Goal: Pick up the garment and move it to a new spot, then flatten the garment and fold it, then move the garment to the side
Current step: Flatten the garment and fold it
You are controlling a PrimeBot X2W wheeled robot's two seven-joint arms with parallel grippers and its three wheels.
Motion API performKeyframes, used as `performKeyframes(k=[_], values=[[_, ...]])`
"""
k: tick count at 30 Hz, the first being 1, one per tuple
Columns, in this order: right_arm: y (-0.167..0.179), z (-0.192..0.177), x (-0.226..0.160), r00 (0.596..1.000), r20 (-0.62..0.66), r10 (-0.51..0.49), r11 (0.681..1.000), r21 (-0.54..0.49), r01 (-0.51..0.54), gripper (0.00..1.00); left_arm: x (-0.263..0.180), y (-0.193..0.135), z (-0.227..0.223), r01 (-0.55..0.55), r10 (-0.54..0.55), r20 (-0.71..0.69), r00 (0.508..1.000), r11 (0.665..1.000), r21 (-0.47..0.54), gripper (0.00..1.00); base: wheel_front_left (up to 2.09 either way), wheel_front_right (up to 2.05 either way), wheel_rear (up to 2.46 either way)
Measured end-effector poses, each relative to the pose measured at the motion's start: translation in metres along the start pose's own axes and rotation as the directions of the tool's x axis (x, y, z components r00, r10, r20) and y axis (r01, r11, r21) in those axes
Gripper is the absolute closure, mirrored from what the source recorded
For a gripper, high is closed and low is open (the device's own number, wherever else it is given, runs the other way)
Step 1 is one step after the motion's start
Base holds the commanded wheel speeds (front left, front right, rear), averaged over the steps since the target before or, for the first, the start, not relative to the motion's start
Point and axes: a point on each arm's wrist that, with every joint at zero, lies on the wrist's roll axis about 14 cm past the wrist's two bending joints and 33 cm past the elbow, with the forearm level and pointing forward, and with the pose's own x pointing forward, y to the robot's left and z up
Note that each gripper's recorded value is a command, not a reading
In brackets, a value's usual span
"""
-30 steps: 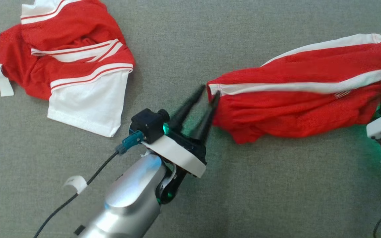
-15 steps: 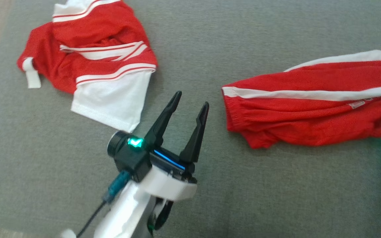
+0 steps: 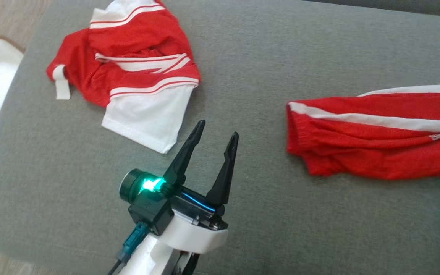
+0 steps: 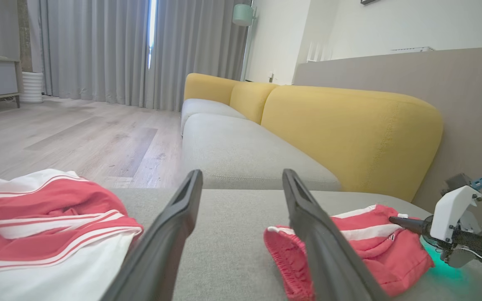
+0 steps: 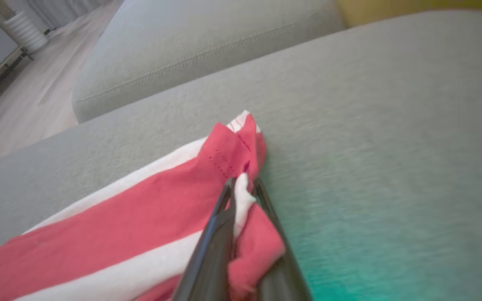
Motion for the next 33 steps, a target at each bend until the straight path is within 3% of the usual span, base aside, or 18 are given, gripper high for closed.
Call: performKeyframes(k=[8,12,17,21,24,30,31,32,33], values=[[-0.079,0.057,-0.038,0.977,0.154,-0.15,0.982,-0.091,0.165,1.0,0.004,-0.017,-0.002,0.062,-0.062,0.004,0.998,0.998,-0.013,0.0,0.0,0.0,0.0],[-0.08,0.079,-0.05,0.965,0.223,-0.137,0.981,-0.102,0.163,1.0,0.009,-0.026,-0.004,0.099,-0.099,0.003,0.995,0.995,-0.017,0.0,0.0,0.0,0.0],[-0.021,0.12,-0.057,0.935,0.355,0.021,0.991,-0.129,0.026,1.0,0.011,-0.035,-0.007,0.135,-0.135,-0.004,0.991,0.991,-0.023,0.0,0.0,0.0,0.0],[0.042,0.129,-0.068,0.897,0.41,0.168,0.982,-0.145,-0.118,1.0,0.009,-0.039,-0.004,0.147,-0.147,0.002,0.989,0.989,-0.019,0.0,0.0,0.0,0.0],[0.08,0.111,-0.077,0.886,0.39,0.249,0.967,-0.15,-0.206,1.0,0.004,-0.036,-0.001,0.136,-0.136,0.006,0.991,0.991,-0.015,0.0,0.0,0.0,0.0],[0.145,0.027,-0.092,0.901,0.226,0.371,0.927,-0.143,-0.346,1.0,-0.007,-0.029,0.0,0.099,-0.098,0.003,0.995,0.995,-0.017,0.0,0.0,0.0,0.0],[0.151,0.015,-0.094,0.901,0.201,0.384,0.922,-0.143,-0.361,0.73,-0.009,-0.028,0.0,0.094,-0.094,0.002,0.996,0.995,-0.018,0.0,0.0,0.0,0.0],[0.156,0.008,-0.096,0.901,0.186,0.391,0.919,-0.139,-0.37,0.01,-0.011,-0.028,0.0,0.091,-0.091,0.002,0.996,0.996,-0.018,0.0,0.0,0.0,0.0],[0.161,0.003,-0.098,0.899,0.177,0.401,0.914,-0.14,-0.38,0.0,-0.013,-0.027,0.0,0.088,-0.088,0.001,0.996,0.996,-0.017,0.0,0.0,0.0,0.0]])
